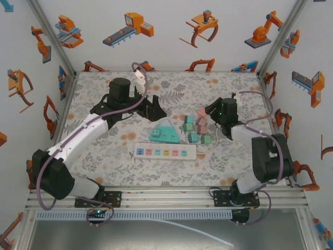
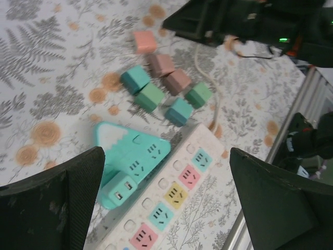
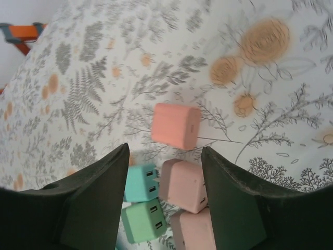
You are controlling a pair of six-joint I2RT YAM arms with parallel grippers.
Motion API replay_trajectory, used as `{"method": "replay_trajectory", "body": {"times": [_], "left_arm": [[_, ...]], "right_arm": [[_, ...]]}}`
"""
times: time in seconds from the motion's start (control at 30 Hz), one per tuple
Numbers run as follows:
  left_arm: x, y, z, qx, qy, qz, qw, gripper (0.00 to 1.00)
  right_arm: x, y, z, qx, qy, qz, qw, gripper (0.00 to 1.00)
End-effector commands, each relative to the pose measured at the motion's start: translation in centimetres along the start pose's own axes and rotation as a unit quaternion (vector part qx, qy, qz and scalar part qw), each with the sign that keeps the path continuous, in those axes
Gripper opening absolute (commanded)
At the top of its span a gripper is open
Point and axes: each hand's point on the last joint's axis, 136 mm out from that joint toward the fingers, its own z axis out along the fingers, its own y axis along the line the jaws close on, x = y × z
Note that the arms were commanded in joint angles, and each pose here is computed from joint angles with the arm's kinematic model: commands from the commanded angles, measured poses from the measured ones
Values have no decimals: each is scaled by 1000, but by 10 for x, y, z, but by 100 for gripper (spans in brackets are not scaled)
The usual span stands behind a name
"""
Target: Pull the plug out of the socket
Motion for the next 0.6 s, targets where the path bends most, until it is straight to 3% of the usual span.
{"method": "replay_trajectory", "body": {"times": [0.0, 0.17, 0.23, 0.3, 0.37, 0.4, 0.43, 0.57], "left_arm": [[16, 44, 7, -110, 59, -30, 992, 97], [38, 71, 23, -136, 101, -76, 983, 97], [47, 75, 30, -139, 116, -86, 980, 97], [54, 82, 35, -147, 133, -97, 975, 97], [57, 85, 36, -147, 147, -108, 972, 97], [57, 87, 35, -149, 148, -113, 971, 97], [55, 89, 34, -153, 145, -117, 971, 97], [40, 96, 20, -161, 116, -138, 970, 98]], "right_arm": [[-7, 55, -31, -68, -26, -161, 984, 55], [22, 142, -83, -209, -53, -344, 914, 51], [53, 175, -109, -293, -59, -424, 855, 49], [94, 198, -136, -369, -61, -512, 774, 50], [125, 205, -149, -417, -46, -552, 721, 51], [134, 205, -148, -423, -36, -552, 717, 51], [137, 203, -140, -417, -24, -541, 730, 51], [139, 191, -89, -326, 55, -405, 852, 50]]}}
